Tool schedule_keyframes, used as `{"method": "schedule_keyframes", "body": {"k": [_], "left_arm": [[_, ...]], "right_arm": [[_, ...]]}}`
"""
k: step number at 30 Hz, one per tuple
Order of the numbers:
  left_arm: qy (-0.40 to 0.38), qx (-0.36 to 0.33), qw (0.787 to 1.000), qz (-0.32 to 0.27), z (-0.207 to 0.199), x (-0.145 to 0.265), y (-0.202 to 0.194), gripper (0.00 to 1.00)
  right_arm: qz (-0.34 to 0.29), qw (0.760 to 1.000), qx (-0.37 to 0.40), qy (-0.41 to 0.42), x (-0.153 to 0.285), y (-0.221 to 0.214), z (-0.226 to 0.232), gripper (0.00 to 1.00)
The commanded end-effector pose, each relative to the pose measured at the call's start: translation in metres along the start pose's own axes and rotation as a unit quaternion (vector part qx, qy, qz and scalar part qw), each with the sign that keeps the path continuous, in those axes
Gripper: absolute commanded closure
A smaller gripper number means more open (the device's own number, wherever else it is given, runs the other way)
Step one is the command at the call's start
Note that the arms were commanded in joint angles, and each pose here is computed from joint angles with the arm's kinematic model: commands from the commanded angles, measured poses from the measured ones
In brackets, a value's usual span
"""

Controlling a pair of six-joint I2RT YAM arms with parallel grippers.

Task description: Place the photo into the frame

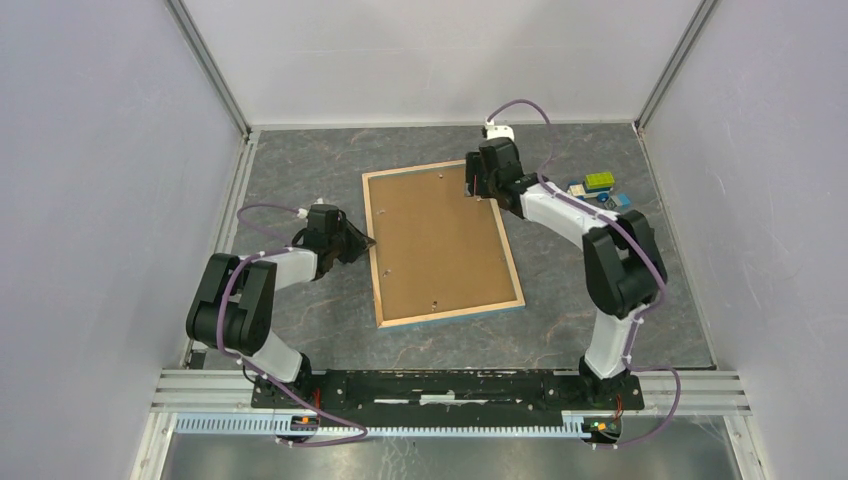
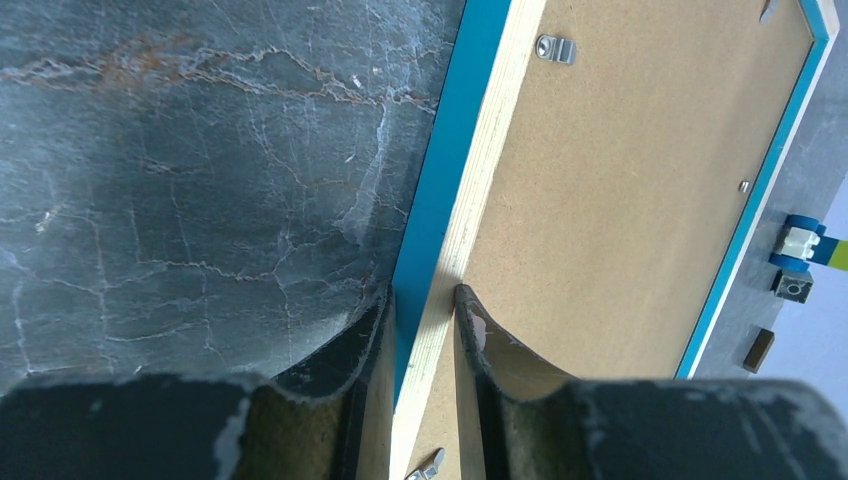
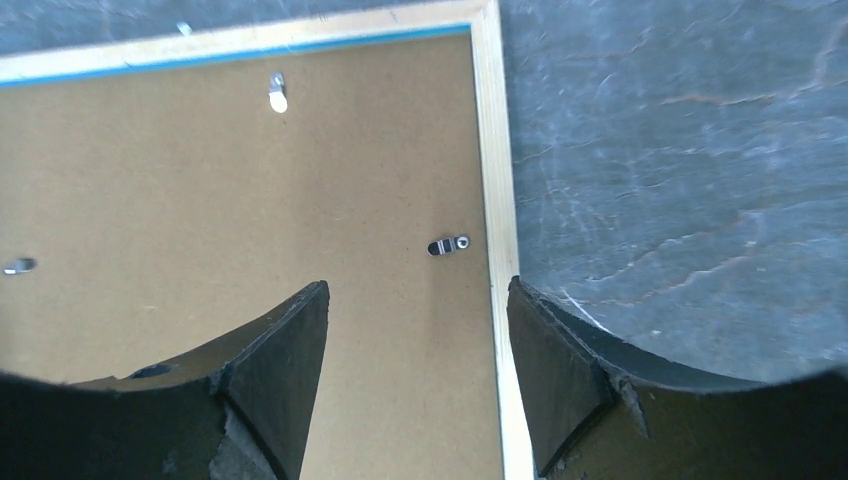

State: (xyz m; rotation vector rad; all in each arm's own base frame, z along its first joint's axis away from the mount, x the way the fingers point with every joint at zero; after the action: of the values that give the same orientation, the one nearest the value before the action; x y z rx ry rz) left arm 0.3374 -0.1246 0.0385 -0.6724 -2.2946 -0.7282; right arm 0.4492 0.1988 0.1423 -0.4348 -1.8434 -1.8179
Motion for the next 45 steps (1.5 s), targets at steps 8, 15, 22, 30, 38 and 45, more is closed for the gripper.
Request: {"method": "schedule_keyframes", "body": {"k": [8,15,22,30,38,45], "left_arm": [[0.022,0.001,1.000,0.018,0.018,0.003,-0.015,0.86],[0.022,-0.001,1.000,0.018,0.016,0.002,-0.016,0.87],[0.023,-0.004,0.999,0.023,0.016,0.001,-0.017,0.87],[0.025,-0.004,1.000,0.018,0.016,0.002,-0.016,0.87],[0.024,-0.005,1.000,0.019,0.015,0.002,-0.016,0.88],[0.024,-0.005,1.000,0.018,0.015,0.002,-0.016,0.88]], "right_arm": [[0.061,0.994,0.004,-0.087,-0.058,-0.018,-0.012,0.30],[0.078,0.991,0.010,-0.112,-0.072,-0.035,-0.018,0.31],[0.093,0.988,0.017,-0.120,-0.074,-0.050,-0.019,0.32],[0.119,0.988,0.026,-0.097,-0.066,-0.071,-0.016,0.37],[0.130,0.988,0.032,-0.080,-0.062,-0.082,-0.014,0.47],[0.133,0.988,0.041,-0.071,-0.059,-0.085,-0.014,0.61]]}}
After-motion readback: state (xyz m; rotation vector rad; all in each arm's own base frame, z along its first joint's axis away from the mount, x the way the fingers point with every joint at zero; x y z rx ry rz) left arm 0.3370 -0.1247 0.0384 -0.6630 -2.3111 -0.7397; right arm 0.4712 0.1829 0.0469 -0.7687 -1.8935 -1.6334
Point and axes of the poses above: each gripper's point midway between its finger pads, its own x axis back along the fingers, its own z axis along the line the jaws close on, y = z × x, the point moved 2 cm from there along x, back along the fingers, and after that the axes turned 5 degrees about x, right-handed, at the moved point
